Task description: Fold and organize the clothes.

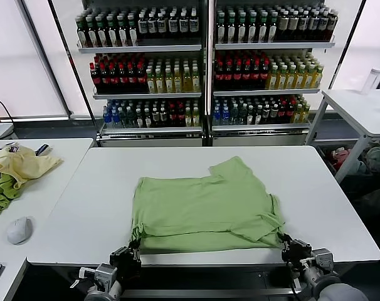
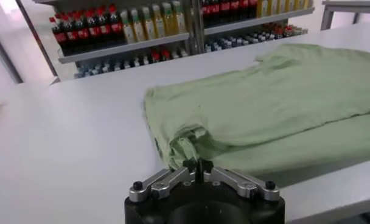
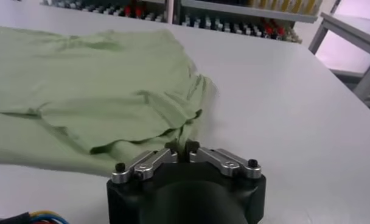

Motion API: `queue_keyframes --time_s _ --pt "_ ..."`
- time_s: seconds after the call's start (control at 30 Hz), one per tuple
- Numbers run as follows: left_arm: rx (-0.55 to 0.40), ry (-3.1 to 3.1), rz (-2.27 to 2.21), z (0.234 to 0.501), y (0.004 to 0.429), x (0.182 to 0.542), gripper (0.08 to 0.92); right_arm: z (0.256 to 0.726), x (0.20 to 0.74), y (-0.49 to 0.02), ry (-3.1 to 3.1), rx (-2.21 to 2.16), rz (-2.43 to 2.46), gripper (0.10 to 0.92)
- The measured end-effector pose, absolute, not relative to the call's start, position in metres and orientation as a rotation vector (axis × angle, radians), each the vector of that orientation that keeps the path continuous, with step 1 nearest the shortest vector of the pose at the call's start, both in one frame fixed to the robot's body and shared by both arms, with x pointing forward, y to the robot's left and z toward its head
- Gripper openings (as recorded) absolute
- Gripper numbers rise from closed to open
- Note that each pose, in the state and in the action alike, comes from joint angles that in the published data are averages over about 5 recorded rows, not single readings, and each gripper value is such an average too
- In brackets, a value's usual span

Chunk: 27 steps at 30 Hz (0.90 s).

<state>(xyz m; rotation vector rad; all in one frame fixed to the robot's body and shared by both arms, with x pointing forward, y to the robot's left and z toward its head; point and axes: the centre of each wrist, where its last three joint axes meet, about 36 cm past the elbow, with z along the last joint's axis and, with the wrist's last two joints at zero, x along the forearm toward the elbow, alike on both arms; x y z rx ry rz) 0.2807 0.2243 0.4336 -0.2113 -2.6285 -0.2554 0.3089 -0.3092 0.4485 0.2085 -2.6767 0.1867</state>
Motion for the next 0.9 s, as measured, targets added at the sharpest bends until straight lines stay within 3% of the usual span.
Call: queue_keyframes --time_s 0.27,0.47,0.63,0.9 --pt "-0.175 -2.669 -0.265 0.449 0.237 0.285 0.513 0.464 0.329 -0.304 -2.794 0.209 0.167 0.639" --pt "-0.155 -2.707 -0.254 0.448 0.244 0.309 0.686 0.468 0.372 -0.301 -2.844 0.193 0.129 0.794" --pt "-0.147 -2.723 -0.236 0.441 0.244 0.341 0.805 0.468 0.419 -0.296 -2.854 0.175 0.097 0.822" --pt "-0.144 -2.732 -0.208 0.430 0.235 0.404 0.823 0.462 0.492 -0.283 -2.824 0.160 0.075 0.823"
